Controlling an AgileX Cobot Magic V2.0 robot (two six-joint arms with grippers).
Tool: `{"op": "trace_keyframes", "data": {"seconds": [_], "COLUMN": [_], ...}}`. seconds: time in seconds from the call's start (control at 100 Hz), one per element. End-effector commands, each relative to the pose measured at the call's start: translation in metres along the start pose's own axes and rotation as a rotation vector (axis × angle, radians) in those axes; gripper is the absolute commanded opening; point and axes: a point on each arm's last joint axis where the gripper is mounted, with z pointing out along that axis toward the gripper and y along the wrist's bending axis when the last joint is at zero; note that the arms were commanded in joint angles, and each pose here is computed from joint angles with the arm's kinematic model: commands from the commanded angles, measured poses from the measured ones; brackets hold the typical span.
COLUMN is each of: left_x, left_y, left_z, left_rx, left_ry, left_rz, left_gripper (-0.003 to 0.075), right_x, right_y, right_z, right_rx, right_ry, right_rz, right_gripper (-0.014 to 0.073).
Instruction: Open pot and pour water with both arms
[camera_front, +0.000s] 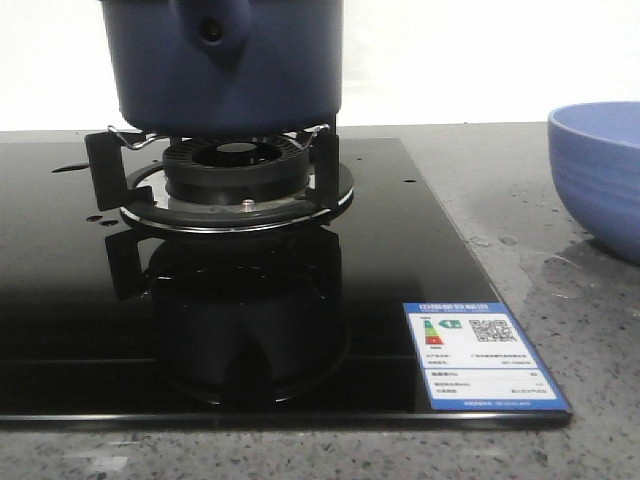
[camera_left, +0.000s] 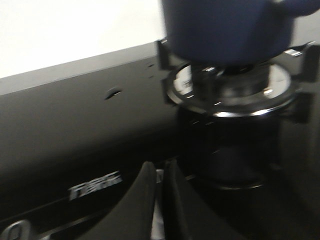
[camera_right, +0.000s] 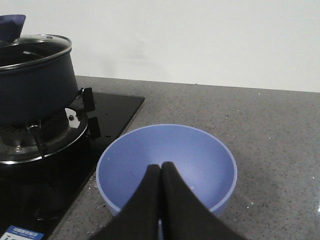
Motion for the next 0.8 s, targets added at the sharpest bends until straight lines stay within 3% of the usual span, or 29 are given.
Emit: {"op": "trace_keyframes", "data": {"seconds": [0.0,0.12,0.26,0.48,0.53,0.7,0.79], "left_x": [-0.013,-0.013,-0.004,0.029,0.037,0.061,0.064], "left_y": [0.014,0.022,0.022,0.014,0.012,0.006,0.006], "left_z": [-0.004,-0.004,-0.003,-0.006,-0.006,-0.004,-0.004], "left_rx": [-0.15,-0.248,-0.28,-0.268,-0.259,-0.221,-0.218], "left_ry": [-0.07,-0.156,-0.292,-0.315,-0.291,-0.024,0.0], "left_rz": [-0.018,-0.008,-0.036,-0.122,-0.151,-0.195,-0.197], "left_gripper": [-0.002,-0.002,-0.002,-0.002,-0.002,-0.002,-0.002], "right_x": [-0.013,-0.013,-0.013,-0.013,-0.013,-0.013,-0.013], "right_y": [-0.001,-0.001,-0.001,-0.001,-0.001,-0.001,-0.001], "right_z": [-0.002,-0.002,-0.002,-0.002,-0.002,-0.002,-0.002], "right_rx": [0.011,0.011,0.011,0.011,0.011,0.011,0.011], "right_ry": [-0.085,-0.085,-0.085,-0.085,-0.085,-0.085,-0.085], "right_rz": [-0.017,-0.017,-0.017,-0.017,-0.017,-0.017,-0.017], "right_gripper": [-0.0063,-0.0063,-0.0063,-0.0063,-0.0063,-0.0063,-0.0063]}}
